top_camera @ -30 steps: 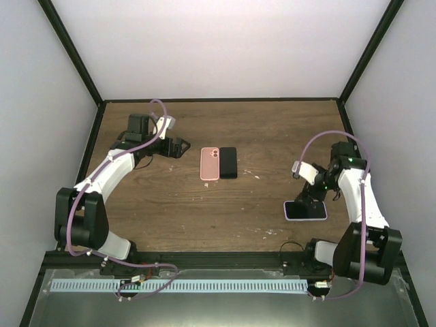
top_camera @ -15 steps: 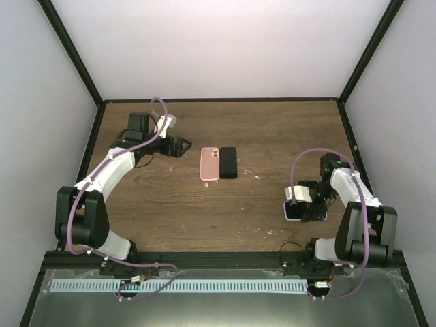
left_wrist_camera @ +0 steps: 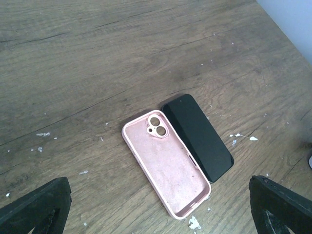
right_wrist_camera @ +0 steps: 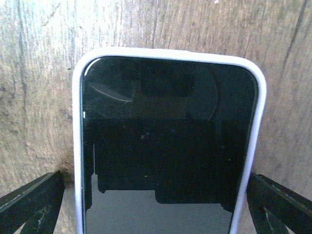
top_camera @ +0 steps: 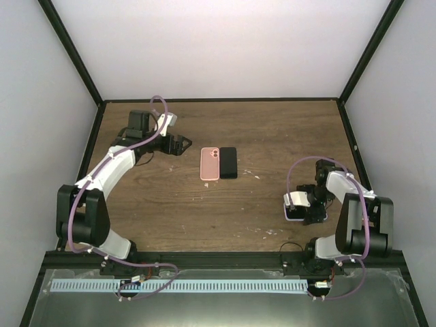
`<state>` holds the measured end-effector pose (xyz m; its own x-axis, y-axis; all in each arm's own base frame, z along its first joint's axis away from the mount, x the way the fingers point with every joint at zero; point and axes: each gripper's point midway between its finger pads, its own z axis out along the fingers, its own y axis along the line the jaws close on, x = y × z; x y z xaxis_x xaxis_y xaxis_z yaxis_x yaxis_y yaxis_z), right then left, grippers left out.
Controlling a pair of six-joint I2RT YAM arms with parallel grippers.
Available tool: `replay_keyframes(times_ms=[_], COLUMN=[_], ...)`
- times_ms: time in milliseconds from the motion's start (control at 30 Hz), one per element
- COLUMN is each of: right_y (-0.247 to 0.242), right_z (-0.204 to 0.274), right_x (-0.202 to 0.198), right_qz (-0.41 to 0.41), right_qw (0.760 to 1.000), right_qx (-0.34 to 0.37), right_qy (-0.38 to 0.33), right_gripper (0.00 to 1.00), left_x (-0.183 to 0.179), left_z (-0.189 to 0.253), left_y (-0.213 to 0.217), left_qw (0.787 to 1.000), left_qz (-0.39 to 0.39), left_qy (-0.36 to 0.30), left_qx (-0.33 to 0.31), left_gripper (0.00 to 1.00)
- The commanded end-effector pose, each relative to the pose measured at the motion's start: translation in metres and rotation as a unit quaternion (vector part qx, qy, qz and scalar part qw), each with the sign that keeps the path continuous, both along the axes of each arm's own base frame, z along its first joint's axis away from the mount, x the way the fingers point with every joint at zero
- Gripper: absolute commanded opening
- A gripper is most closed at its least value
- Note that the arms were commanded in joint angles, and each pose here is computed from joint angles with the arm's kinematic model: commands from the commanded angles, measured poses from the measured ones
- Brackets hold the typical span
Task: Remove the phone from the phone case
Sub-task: Pick up the phone at the center of the board.
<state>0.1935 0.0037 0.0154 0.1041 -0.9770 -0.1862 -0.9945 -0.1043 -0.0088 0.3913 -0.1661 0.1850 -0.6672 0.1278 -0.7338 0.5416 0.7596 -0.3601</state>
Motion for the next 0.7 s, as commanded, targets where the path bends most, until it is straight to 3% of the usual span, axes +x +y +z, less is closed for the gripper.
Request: replay_keyframes(times_ms=[0, 67, 233, 300, 433, 667], right_y=[-0.005, -0.005, 0.011, 0.022, 0.055, 0.125], right_z=[-0.01, -0.012, 0.0, 0.013, 0.044, 0.094], right_x=[0.003, 0.007, 0.033, 0.047, 0.073, 0.111], right_qz=[0.006, 0.003, 0.011, 0.018, 0.027, 0.093], right_qw=[1.0, 1.0, 0.998, 0.997, 0.995, 0.98], right_qx=[-0.019, -0.022, -0.015, -0.005, 0.022, 0.045], right_qy=[-0.003, -0.011, -0.054, -0.073, -0.095, -0.169], right_gripper=[0.99, 0.94, 0.63, 0.57, 0.49, 0.48], left_x=[0.007, 0.006, 0.004, 0.004, -0.003, -0.02], left_z=[0.008, 0.007, 0.006, 0.006, 0.005, 0.008], left_y=[-0.003, -0.004, -0.006, -0.007, -0.016, -0.041], left_qw=[1.0, 1.0, 1.0, 1.0, 0.998, 0.989], left_qz=[-0.009, -0.01, -0.022, -0.025, -0.059, -0.124], left_qy=[-0.015, -0.011, -0.006, -0.003, 0.02, 0.058], left_qx=[0.001, -0.001, -0.001, -0.002, -0.016, -0.058], left_gripper=[1.0, 1.0, 1.0, 1.0, 1.0, 0.9])
